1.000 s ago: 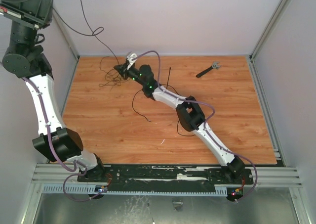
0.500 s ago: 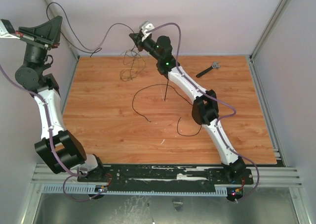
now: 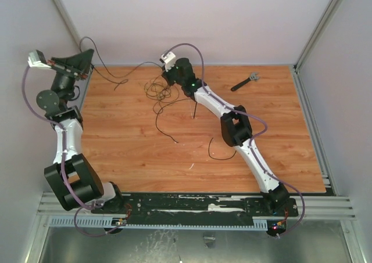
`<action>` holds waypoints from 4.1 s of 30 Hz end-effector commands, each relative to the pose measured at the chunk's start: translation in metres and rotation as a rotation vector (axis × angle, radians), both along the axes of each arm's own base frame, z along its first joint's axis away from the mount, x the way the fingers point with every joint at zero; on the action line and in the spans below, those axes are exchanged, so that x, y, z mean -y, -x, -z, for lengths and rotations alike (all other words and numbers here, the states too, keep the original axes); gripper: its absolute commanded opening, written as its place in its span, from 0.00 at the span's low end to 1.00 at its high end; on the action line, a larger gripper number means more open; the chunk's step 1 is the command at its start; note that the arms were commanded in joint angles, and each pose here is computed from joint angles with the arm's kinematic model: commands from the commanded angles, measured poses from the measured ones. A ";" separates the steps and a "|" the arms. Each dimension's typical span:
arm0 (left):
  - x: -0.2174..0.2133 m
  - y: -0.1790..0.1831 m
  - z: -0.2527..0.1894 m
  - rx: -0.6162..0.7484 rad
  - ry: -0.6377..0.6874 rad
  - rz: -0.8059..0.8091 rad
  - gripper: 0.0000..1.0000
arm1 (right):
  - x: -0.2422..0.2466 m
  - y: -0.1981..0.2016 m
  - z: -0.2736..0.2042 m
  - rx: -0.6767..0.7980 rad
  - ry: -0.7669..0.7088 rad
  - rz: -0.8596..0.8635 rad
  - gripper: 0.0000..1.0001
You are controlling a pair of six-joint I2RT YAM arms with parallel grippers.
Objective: Zip-tie the wires
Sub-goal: Untie the cable at the center of the board, then place the cable at the center of the board.
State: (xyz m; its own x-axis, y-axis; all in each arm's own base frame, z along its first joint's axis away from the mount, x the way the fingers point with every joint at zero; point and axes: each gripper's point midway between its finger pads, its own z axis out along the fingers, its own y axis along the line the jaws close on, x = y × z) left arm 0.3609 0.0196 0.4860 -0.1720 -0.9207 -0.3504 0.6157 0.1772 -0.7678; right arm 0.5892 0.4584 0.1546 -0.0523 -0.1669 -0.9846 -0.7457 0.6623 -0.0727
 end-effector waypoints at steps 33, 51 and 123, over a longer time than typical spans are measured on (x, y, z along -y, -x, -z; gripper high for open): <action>0.102 0.040 0.074 -0.058 -0.142 0.481 0.03 | 0.344 0.062 -0.166 -0.212 0.110 0.766 0.00; 0.159 0.042 0.198 -0.384 -0.170 0.430 0.04 | 0.393 0.230 -0.074 -0.449 0.179 0.810 0.00; 0.093 -0.076 0.369 -0.772 -0.593 -0.038 0.48 | 0.437 0.241 -0.012 -0.494 0.140 0.974 0.00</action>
